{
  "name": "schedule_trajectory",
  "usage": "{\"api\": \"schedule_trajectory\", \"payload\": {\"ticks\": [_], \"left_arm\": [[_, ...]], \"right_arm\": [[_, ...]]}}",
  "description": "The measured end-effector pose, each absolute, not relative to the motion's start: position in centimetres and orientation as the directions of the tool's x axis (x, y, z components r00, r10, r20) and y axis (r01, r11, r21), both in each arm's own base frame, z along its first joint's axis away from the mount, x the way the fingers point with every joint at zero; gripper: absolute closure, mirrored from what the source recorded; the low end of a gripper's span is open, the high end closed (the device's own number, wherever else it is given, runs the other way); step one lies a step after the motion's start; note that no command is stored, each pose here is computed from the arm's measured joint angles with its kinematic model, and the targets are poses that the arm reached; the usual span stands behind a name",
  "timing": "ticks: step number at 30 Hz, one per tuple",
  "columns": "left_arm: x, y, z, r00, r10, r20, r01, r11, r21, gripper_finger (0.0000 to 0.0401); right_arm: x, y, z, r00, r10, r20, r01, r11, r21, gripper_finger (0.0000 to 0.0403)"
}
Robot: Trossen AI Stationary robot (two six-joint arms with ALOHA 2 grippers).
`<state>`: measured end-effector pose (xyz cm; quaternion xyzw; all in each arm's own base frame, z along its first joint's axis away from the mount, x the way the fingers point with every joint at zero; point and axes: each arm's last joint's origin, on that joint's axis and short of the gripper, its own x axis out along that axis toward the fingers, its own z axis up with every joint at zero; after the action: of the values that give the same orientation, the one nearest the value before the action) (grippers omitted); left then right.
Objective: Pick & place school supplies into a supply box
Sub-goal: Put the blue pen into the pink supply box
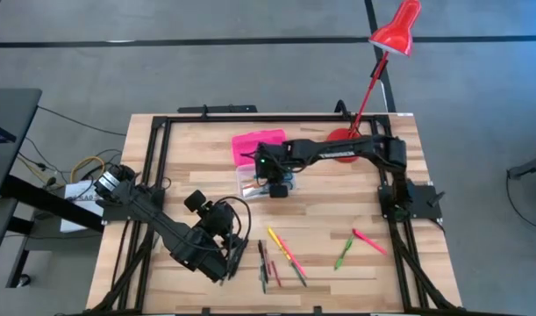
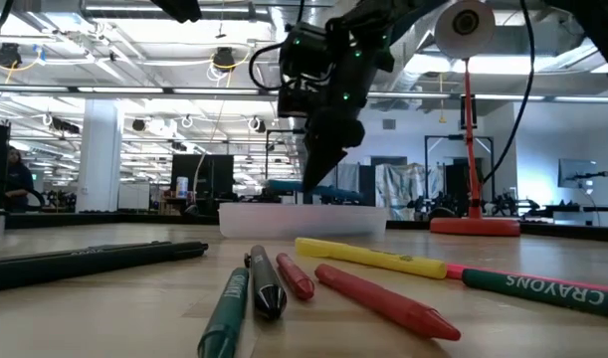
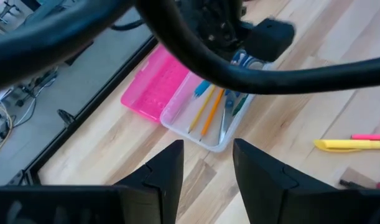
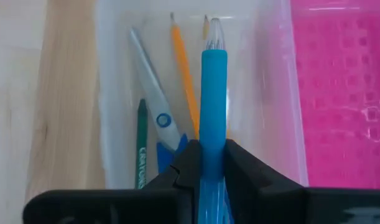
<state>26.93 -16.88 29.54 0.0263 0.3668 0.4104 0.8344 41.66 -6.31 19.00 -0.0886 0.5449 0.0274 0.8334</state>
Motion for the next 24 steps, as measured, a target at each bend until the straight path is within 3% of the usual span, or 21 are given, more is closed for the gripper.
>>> {"api": "schedule_trajectory", "payload": {"ticks": [6, 24], "left_arm": [[26.9, -17.0, 29.5, 0.393, 0.7, -0.596, -0.662, 0.665, 0.345, 0.0267], [26.9, -17.0, 29.5, 0.392, 0.7, -0.597, -0.659, 0.667, 0.348, 0.0267]], "right_arm": [[41.5, -7.1, 18.2, 0.366, -0.035, -0.93, -0.138, 0.986, -0.091, 0.0363], [41.8, -8.1, 18.4, 0.409, -0.052, -0.911, -0.106, 0.989, -0.104, 0.0305]]}}
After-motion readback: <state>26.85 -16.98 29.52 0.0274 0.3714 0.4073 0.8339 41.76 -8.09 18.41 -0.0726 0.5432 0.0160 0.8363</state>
